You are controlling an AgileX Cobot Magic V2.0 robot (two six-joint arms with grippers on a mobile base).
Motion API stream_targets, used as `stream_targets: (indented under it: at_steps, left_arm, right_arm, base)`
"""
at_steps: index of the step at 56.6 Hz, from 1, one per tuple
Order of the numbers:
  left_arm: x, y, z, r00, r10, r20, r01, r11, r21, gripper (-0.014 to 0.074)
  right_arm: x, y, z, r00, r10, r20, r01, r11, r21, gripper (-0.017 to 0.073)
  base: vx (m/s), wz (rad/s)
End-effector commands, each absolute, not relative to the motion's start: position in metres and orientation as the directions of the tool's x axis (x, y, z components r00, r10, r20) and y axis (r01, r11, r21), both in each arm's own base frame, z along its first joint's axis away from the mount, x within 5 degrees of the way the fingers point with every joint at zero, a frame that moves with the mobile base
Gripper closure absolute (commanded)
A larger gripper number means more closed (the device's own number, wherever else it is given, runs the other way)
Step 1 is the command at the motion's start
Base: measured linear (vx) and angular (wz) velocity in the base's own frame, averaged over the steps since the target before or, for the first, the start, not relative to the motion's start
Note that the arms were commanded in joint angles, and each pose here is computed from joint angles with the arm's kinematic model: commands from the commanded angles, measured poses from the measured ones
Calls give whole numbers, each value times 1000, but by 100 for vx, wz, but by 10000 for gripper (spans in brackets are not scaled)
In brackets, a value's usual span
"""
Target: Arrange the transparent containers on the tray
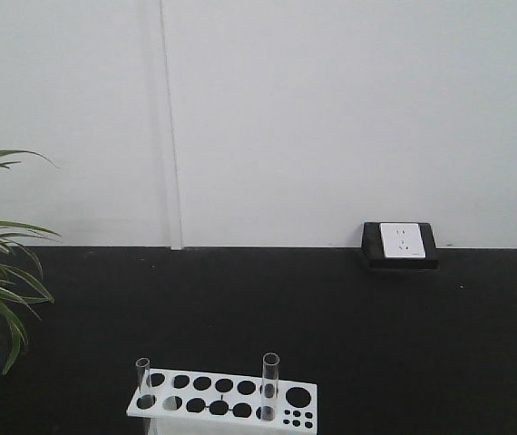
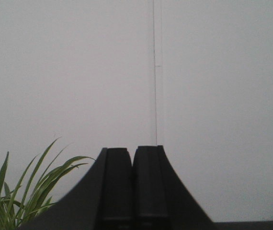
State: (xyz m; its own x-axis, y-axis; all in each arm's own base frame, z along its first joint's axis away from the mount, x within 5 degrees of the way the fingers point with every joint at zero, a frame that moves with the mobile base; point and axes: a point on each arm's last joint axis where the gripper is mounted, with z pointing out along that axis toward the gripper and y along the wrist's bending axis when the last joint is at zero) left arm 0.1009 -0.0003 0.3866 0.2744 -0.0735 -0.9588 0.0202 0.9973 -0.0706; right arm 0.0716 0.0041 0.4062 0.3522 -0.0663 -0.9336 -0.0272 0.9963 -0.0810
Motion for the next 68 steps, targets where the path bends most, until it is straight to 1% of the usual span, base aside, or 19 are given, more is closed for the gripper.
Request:
stream_targets:
  at_steps: [1,7,14,25,33,40,44,48,53,59,65,68]
  left_arm:
    - [127,0,413,280,-57,-958,10,998,-57,600]
    - [148,-1,416,241,-61,-969,8,998,-61,600]
    - [166,-1,410,186,-61,-981,6,998,-61,600]
    - [171,-3,406,153,-64,-986,14,998,-63,597]
    - [169,-16,407,155,-81,-985,96,993,-67,591]
    - [167,-30,407,146,-92,-985,174,983,-66,589]
    - [167,-34,406,136,-93,-986,199,978,-65,586]
    - [169,-36,404,126,-76,-989,206,977,-49,577]
    - [171,-37,402,107,-72,-992,208,977,-48,545]
    - [173,-37,399,85,-65,-994,210,977,-46,467]
    - [175,-38,397,71,-63,-996,211,976,-47,355]
    - [176,-38,396,66,-62,-996,211,976,-47,279]
  right_arm:
    - [97,5,430,389,-90,-917,-12,995,-102,571]
    - [128,7,426,345,-92,-934,-19,994,-104,571]
    - [156,9,414,271,-95,-958,-28,994,-107,571]
    - [176,14,402,204,-90,-975,-62,993,-105,566]
    - [180,33,398,189,-75,-979,-163,981,-106,561]
    - [175,54,398,200,-64,-978,-275,954,-119,557]
    - [172,61,398,203,-56,-978,-313,942,-119,552]
    - [171,63,398,204,-53,-978,-328,937,-119,545]
    - [171,63,398,203,-52,-978,-326,938,-118,522]
    - [171,63,398,203,-52,-978,-326,938,-118,465]
    - [171,63,398,203,-53,-978,-327,938,-118,361]
    - [171,63,398,203,-53,-978,-327,938,-118,276]
  base:
    - [0,0]
    - [0,0]
    - [0,0]
    - [0,0]
    - [0,0]
    - [0,0]
    - [0,0]
    - [0,0]
    - [0,0]
    - [0,0]
    - [0,0]
    - [0,0]
